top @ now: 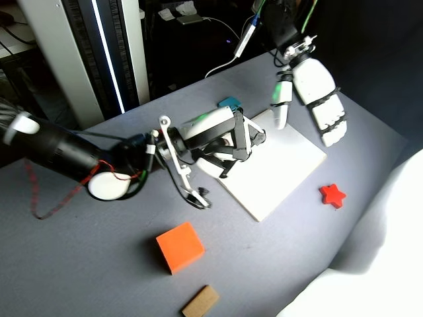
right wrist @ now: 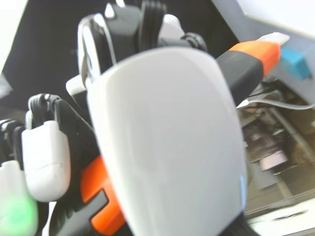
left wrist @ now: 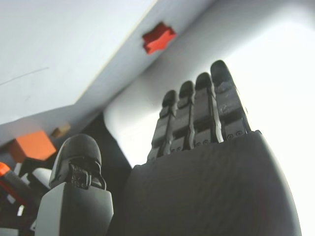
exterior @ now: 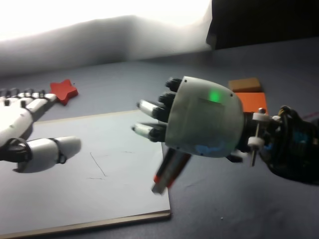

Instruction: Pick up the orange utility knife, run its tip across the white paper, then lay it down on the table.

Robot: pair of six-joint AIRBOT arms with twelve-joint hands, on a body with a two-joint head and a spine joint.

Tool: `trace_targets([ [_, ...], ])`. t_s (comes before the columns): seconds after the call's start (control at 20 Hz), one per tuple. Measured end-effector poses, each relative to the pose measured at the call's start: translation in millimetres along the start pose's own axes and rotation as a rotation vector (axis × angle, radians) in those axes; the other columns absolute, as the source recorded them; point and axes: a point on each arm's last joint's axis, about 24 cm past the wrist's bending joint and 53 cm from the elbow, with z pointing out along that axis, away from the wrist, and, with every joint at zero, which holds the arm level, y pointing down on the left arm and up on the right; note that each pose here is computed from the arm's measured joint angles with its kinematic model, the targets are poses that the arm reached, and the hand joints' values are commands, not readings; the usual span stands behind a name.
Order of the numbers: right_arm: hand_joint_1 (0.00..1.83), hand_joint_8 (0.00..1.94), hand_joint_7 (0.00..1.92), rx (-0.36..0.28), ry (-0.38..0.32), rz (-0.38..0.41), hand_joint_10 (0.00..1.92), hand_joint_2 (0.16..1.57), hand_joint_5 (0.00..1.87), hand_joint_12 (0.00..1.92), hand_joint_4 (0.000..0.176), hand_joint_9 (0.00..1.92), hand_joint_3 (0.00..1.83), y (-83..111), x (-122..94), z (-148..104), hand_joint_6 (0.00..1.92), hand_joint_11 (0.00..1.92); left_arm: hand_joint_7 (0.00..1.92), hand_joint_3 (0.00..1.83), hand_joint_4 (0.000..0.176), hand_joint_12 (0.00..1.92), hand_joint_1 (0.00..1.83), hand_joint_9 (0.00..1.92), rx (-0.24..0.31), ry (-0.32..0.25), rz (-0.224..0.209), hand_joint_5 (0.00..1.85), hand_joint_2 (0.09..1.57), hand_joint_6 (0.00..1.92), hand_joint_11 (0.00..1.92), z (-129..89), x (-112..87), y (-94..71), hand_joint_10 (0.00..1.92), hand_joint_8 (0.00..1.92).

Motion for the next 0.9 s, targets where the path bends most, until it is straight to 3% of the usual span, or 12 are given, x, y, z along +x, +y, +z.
trace_targets([
  [0.1, 1.5, 1.94, 1.78, 0.135, 0.109, 0.198, 1.92, 0.91, 1.53, 1.92, 0.176, 1.92, 0.91, -22.0, 7, -6, 1.92, 1.92, 0.03, 0.0, 0.0, 0.22, 0.0, 0.02, 0.031, 0.008, -0.001, 0.0, 1.24, 0.0, 0.0, -1, 5.0, -15.9, 0.0, 0.0],
  [0.2, 1.49, 1.94, 1.8, 0.219, 0.176, 0.339, 1.92, 0.93, 1.54, 1.92, 0.176, 1.92, 0.92, -39.7, 5, -15, 1.92, 1.92, 0.03, 0.0, 0.0, 0.22, 0.0, 0.01, 0.052, 0.028, -0.002, 0.0, 1.24, 0.0, 0.0, -4, 14.6, -27.3, 0.0, 0.0],
  [0.45, 1.48, 1.94, 1.8, 0.381, 0.372, 0.614, 1.92, 0.95, 1.5, 1.92, 0.176, 1.92, 0.91, -58.3, 32, -30, 1.92, 1.92, 0.05, 0.0, 0.0, 0.24, 0.0, 0.03, 0.1, 0.08, -0.021, 0.02, 1.24, 0.01, 0.0, -14, 39.5, -52.8, 0.01, 0.01],
  [0.55, 1.49, 1.94, 1.81, 0.437, 0.425, 0.69, 1.92, 0.96, 1.52, 1.92, 0.176, 1.92, 0.9, -64.1, 42, -39, 1.92, 1.92, 0.05, 0.0, 0.0, 0.24, 0.0, 0.03, 0.099, 0.096, -0.028, 0.02, 1.24, 0.0, 0.0, -16, 45.9, -55.1, 0.0, 0.0],
  [0.9, 1.51, 1.94, 1.72, 0.459, 0.544, 0.683, 1.92, 0.9, 1.48, 1.92, 0.176, 1.89, 1.09, -54.8, 77, -62, 1.92, 1.92, 0.03, 0.0, 0.0, 0.22, 0.0, 0.02, 0.097, 0.075, -0.03, 0.01, 1.23, 0.0, 0.0, -17, 41.6, -55.3, 0.0, 0.0],
])
